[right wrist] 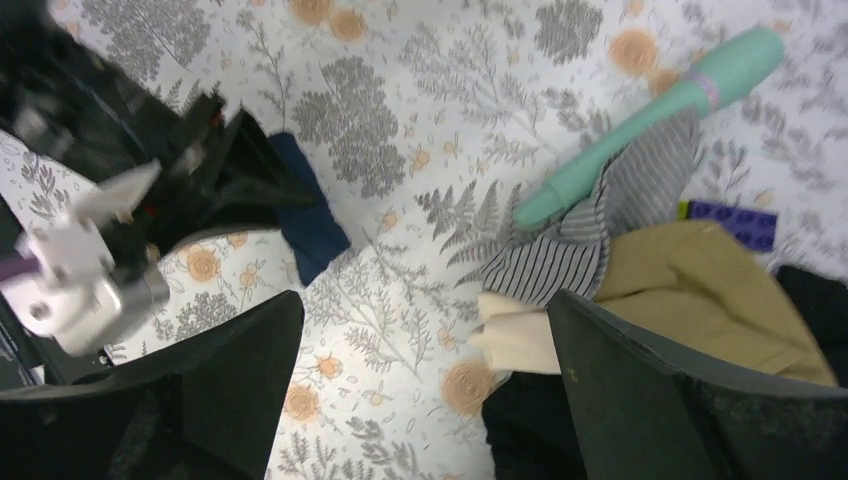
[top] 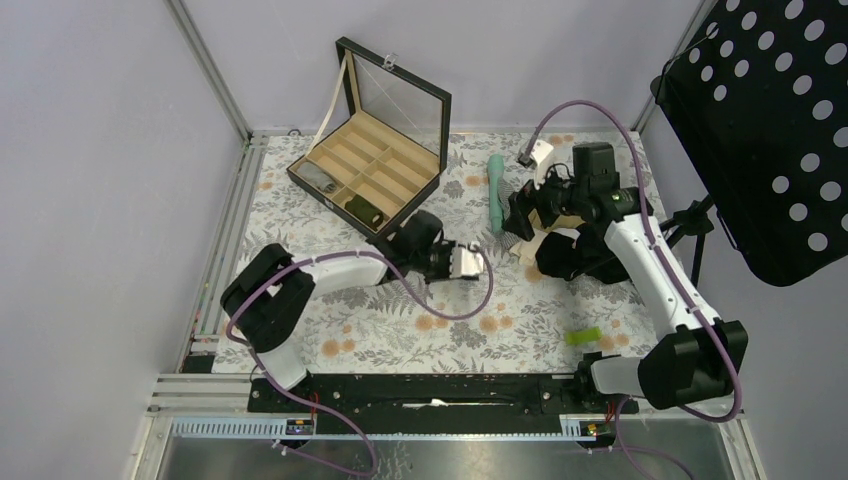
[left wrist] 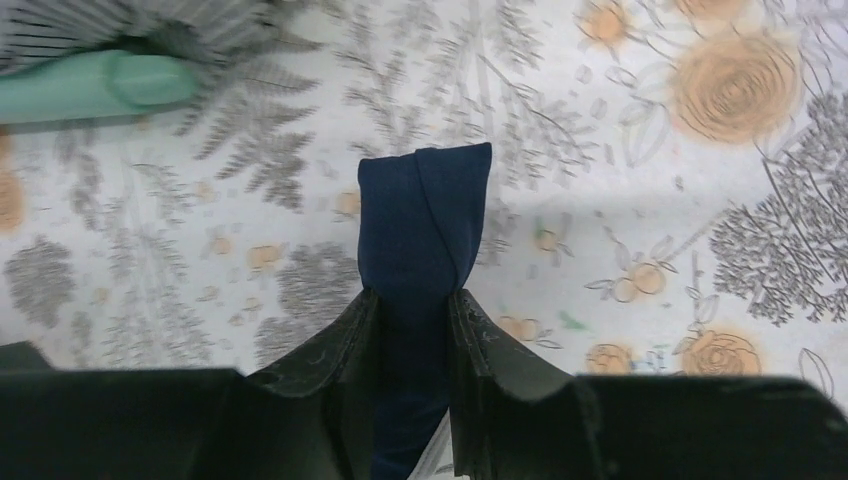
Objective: Roll the underwear
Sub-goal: Pick up the underwear from the center of the board, then place the underwear in the storage box, then move the underwear to the center of the board.
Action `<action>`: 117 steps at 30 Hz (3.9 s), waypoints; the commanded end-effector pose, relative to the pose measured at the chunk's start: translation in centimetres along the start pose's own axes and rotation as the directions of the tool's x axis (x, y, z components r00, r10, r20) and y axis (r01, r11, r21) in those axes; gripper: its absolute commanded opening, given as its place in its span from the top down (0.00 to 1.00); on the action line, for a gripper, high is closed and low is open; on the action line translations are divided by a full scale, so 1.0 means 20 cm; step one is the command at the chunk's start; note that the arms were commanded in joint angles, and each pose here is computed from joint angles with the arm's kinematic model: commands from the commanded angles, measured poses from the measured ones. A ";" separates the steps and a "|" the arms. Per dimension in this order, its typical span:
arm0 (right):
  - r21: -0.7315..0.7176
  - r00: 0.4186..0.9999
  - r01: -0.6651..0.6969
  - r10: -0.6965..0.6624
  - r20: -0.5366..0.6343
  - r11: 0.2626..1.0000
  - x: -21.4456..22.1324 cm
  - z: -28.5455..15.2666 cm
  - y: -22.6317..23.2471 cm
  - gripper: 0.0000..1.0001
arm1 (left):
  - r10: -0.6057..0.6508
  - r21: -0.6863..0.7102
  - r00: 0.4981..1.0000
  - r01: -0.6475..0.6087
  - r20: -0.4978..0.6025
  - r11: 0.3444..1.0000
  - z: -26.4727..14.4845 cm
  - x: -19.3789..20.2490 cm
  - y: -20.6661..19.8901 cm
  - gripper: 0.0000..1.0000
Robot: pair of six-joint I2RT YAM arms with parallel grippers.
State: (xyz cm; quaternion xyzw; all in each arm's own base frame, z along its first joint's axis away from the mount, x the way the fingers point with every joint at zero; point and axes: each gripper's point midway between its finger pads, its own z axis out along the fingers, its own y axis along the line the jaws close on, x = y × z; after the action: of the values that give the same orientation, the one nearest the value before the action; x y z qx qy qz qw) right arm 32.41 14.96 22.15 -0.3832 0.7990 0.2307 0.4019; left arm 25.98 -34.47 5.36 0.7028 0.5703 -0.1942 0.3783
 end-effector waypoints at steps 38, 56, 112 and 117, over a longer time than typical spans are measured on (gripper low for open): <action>-0.092 0.951 -0.174 0.142 -0.275 0.980 0.53 -0.11 0.30 0.00 | 0.324 0.278 0.917 -0.257 -0.232 0.926 -0.53 0.92 1.05 1.00; -0.103 0.924 -0.214 0.166 -0.346 0.971 0.61 -0.03 0.26 0.00 | 0.287 0.287 0.936 -0.224 -0.202 0.931 -0.53 1.02 0.88 1.00; -0.090 0.951 -0.184 0.154 -0.267 0.979 0.44 -0.06 0.23 0.00 | -0.053 -0.162 0.993 0.035 -0.108 0.986 -0.84 0.60 1.08 0.41; 0.066 0.954 -0.214 0.223 -0.200 0.975 0.36 -0.12 0.11 0.00 | -0.170 -0.337 0.982 0.186 0.077 0.923 -1.04 0.25 1.12 0.40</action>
State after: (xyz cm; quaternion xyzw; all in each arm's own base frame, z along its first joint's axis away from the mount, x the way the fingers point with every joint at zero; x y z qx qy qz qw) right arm 24.43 12.64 14.62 -0.3553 0.8697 0.2495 0.2350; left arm 44.76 -14.25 10.81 0.6648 0.6523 -0.1243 0.3422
